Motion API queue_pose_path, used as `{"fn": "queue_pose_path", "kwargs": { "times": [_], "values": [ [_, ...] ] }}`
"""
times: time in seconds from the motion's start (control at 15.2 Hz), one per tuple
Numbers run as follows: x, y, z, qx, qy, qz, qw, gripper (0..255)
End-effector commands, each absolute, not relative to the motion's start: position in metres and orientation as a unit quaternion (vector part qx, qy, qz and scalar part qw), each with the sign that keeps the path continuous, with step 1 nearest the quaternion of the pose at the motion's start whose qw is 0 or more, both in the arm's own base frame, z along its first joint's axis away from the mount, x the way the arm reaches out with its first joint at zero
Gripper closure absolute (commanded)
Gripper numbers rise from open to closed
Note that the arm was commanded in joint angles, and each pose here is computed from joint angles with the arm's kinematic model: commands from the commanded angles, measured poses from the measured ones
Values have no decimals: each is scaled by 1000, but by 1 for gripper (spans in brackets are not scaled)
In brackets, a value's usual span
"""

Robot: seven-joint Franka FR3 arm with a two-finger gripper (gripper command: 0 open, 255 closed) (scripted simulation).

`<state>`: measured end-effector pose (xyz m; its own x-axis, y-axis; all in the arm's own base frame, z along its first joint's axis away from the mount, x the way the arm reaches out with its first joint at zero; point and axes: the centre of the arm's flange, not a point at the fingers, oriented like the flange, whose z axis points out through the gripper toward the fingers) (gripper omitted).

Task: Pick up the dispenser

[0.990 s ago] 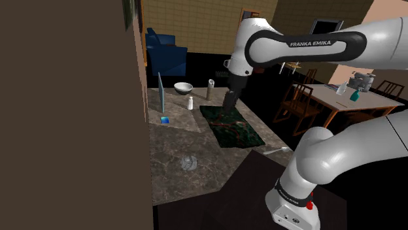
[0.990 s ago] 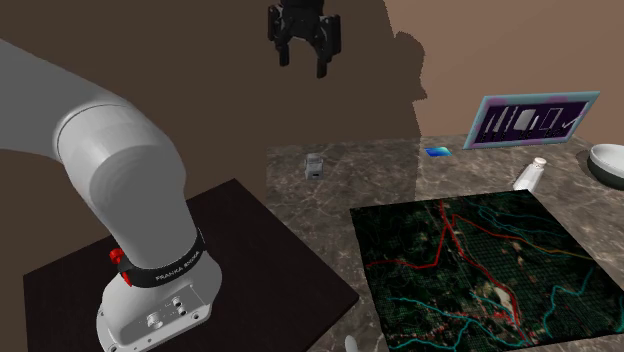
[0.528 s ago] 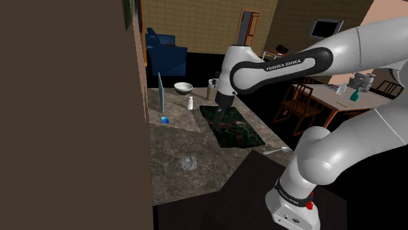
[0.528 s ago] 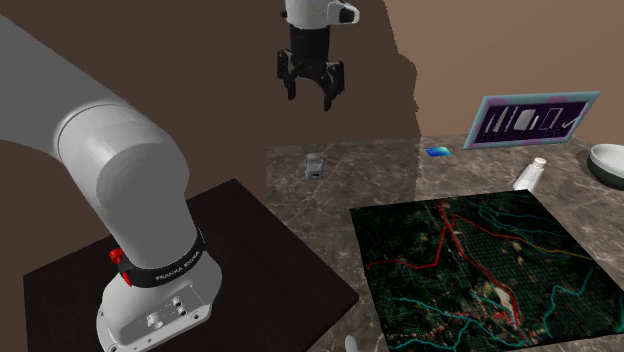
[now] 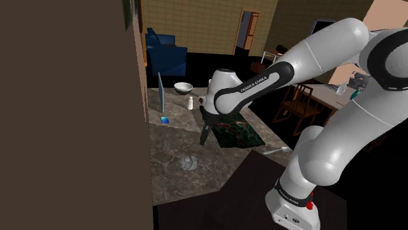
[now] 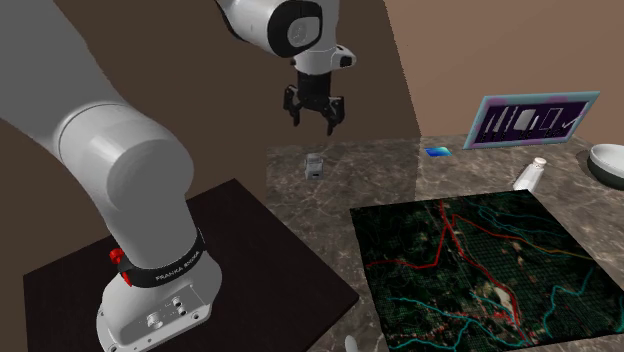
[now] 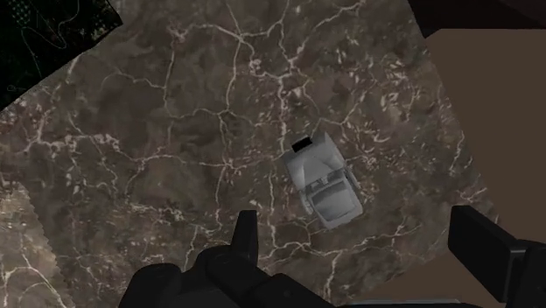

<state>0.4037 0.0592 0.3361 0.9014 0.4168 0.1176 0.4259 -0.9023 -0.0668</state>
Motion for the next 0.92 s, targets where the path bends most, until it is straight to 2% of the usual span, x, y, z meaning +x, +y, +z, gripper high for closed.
{"fn": "queue_pose_path", "kwargs": {
  "times": [0.0,0.53,0.86],
  "values": [
    [412,67,311,-970,-233,-57,47,0],
    [446,100,219,-950,-296,-79,57,0],
    [447,100,197,-950,-297,-79,57,0]
  ]
}}
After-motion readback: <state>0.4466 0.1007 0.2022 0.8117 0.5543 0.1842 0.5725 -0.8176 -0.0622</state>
